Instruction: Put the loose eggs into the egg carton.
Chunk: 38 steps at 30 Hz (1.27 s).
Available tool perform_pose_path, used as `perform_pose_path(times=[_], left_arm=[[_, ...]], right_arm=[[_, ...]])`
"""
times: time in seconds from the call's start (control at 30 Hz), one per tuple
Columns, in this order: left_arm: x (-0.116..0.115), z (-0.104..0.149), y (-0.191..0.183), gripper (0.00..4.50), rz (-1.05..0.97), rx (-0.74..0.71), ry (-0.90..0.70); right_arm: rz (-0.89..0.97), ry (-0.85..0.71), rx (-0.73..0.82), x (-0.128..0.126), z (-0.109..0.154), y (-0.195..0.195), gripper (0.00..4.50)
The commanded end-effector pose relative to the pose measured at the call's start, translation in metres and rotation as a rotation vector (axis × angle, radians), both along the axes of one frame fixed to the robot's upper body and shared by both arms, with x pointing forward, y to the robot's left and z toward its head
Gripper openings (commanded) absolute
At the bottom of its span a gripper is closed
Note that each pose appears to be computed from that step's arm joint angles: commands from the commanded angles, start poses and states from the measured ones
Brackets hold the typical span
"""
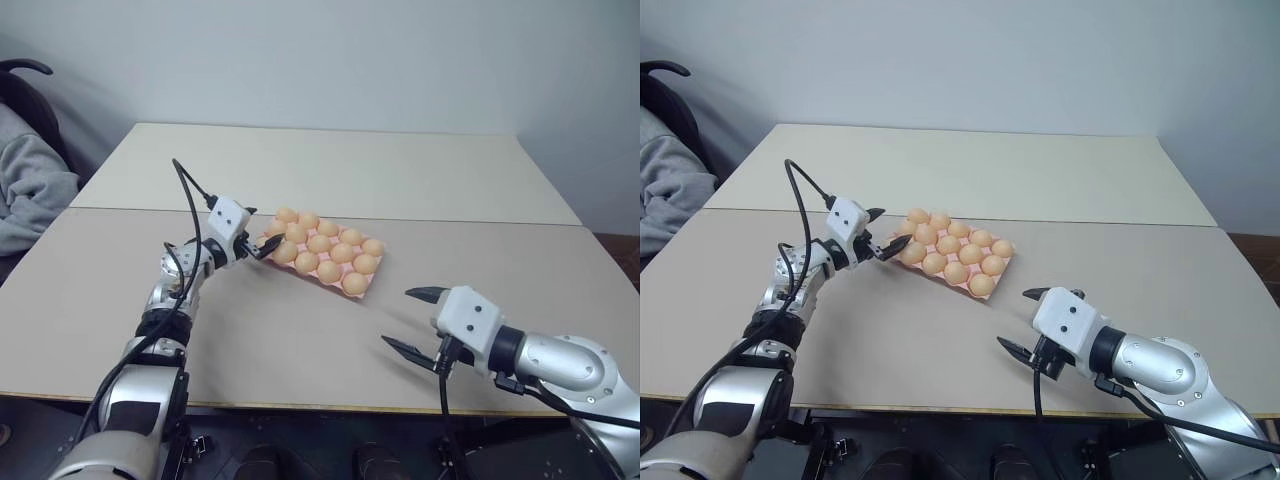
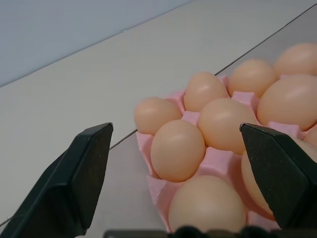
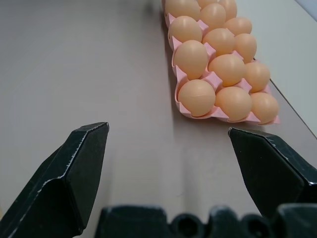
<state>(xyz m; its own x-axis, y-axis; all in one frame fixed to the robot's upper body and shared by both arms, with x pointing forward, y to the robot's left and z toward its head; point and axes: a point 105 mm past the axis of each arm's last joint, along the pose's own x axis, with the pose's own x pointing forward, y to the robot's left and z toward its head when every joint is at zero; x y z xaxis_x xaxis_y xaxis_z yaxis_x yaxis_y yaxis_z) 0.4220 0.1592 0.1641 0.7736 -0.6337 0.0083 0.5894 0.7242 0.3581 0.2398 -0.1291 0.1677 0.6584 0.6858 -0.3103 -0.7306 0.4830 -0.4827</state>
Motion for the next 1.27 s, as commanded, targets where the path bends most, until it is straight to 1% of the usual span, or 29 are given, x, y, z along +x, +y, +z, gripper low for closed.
perform_pose_path(times=[0.03,0.1,0.23,0.37,0.4,0.53,0.67,0.87,1.07,1.27], left_arm=[[-0.019,0.023,0.005,4.48,-0.074,-0.026,-0.062],[-0.033,0.030,0.014,4.48,-0.088,-0.014,-0.083],[-0.054,0.039,0.033,4.48,-0.059,0.007,-0.081],[-0.099,0.041,0.049,4.48,-0.104,0.055,-0.024],[-0.106,0.041,0.051,4.48,-0.110,0.061,-0.010],[-0.148,0.042,0.066,4.48,-0.108,0.112,0.079],[-0.173,0.043,0.073,4.48,-0.071,0.133,0.114],[-0.196,0.033,0.080,4.48,-0.017,0.176,0.184],[-0.202,0.036,0.081,4.48,0.001,0.170,0.182],[-0.202,0.036,0.080,4.48,0.004,0.141,0.197]], right_arm=[[0.017,-0.043,-0.011,-0.002,0.010,0.001,4.50],[0.024,-0.043,-0.010,-0.001,0.011,0.001,4.50],[0.041,-0.044,-0.016,0.002,0.012,0.001,4.50],[0.075,-0.047,-0.021,0.006,0.014,0.001,4.50],[0.080,-0.047,-0.022,0.006,0.014,0.002,4.50],[0.125,-0.034,-0.018,0.009,0.015,-0.003,4.50],[0.171,-0.014,-0.045,0.013,0.016,-0.013,4.50],[0.231,0.008,-0.109,0.018,0.026,-0.035,4.50],[0.235,0.009,-0.143,0.026,0.026,-0.044,4.50],[0.246,0.007,-0.149,0.026,0.028,-0.044,4.50]])
